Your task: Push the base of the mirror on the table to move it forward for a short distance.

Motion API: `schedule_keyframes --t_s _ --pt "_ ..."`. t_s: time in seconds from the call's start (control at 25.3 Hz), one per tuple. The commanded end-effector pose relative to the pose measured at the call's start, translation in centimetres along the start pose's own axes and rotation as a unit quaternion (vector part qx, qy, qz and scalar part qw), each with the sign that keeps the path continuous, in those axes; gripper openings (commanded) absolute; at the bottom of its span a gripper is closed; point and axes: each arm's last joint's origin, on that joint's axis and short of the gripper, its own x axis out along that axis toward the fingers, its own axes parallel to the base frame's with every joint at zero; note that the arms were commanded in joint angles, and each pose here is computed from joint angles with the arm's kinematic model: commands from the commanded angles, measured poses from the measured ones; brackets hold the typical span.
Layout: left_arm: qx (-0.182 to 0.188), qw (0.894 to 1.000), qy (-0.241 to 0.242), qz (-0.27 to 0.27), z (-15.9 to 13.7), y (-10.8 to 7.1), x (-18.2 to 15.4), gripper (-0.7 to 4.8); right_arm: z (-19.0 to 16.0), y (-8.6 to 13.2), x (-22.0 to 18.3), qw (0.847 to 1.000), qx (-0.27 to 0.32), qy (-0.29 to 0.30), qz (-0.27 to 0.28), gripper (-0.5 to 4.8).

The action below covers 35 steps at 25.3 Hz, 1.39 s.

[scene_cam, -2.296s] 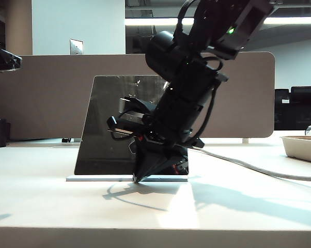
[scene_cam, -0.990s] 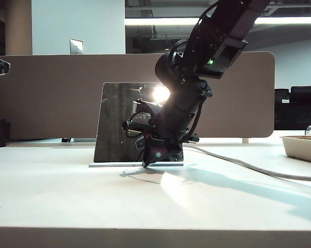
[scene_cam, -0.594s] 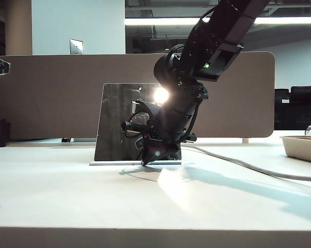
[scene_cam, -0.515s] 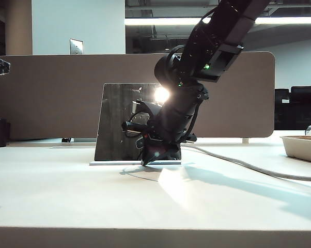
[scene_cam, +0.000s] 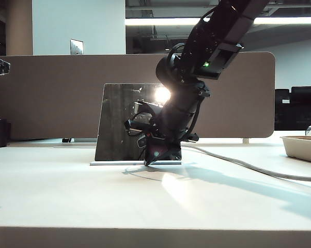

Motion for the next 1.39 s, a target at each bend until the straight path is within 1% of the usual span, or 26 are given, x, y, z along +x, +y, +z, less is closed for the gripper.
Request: schedule_keyframes --t_s 0.04,0.16,0.32,0.44,0.55,0.67,0.75,0.91,1.07,1.15,1.31,1.39 --pt "0.002 1.000 -0.005 -0.002 0.1 0.0 0.0 -0.01 -0.5 0.1 -1.0 0.999 0.007 0.042 0.018 -0.05" --pt "0.002 1.000 -0.004 0.000 0.1 0.0 0.0 -0.01 -0.1 0.4 -2.5 0.999 0.003 0.043 0.018 -0.05" --pt "0.003 1.000 -0.005 0.017 0.1 0.4 0.0 -0.01 1.2 1.2 -5.7 0.999 -0.009 0.023 0.031 -0.05" --pt "0.004 0.999 -0.005 0.049 0.1 1.0 0.0 -0.01 2.3 1.8 -8.7 0.999 -0.015 -0.008 0.038 -0.05" --pt "0.005 0.995 -0.006 0.096 0.1 1.9 -0.2 -0.01 3.4 2.5 -12.0 0.998 -0.022 -0.046 0.044 -0.05" --pt "0.007 0.988 -0.007 0.154 0.2 3.0 -0.4 -0.01 4.2 3.2 -15.6 0.995 -0.031 -0.088 0.047 -0.05" --pt "0.008 0.981 -0.007 0.195 0.2 3.8 -0.7 -0.01 4.6 3.7 -18.2 0.991 -0.037 -0.115 0.054 -0.05" --pt "0.011 0.963 -0.008 0.270 0.2 5.1 -1.3 -0.01 4.9 4.6 -23.1 0.982 -0.050 -0.168 0.064 -0.05" --pt "0.012 0.947 -0.009 0.322 0.3 6.0 -1.9 -0.01 4.6 5.5 -28.5 0.970 -0.063 -0.226 0.068 -0.05" --pt "0.012 0.943 -0.009 0.332 0.3 6.1 -2.0 -0.01 4.1 5.8 -30.7 0.965 -0.067 -0.244 0.069 -0.05" --pt "0.012 0.944 -0.009 0.331 0.3 6.1 -2.0 -0.01 1.7 6.3 -34.9 0.955 -0.074 -0.278 0.069 -0.05" --pt "0.012 0.944 -0.009 0.331 0.3 6.1 -2.0 -0.01 0.1 6.3 -36.4 0.951 -0.070 -0.295 0.052 -0.05"
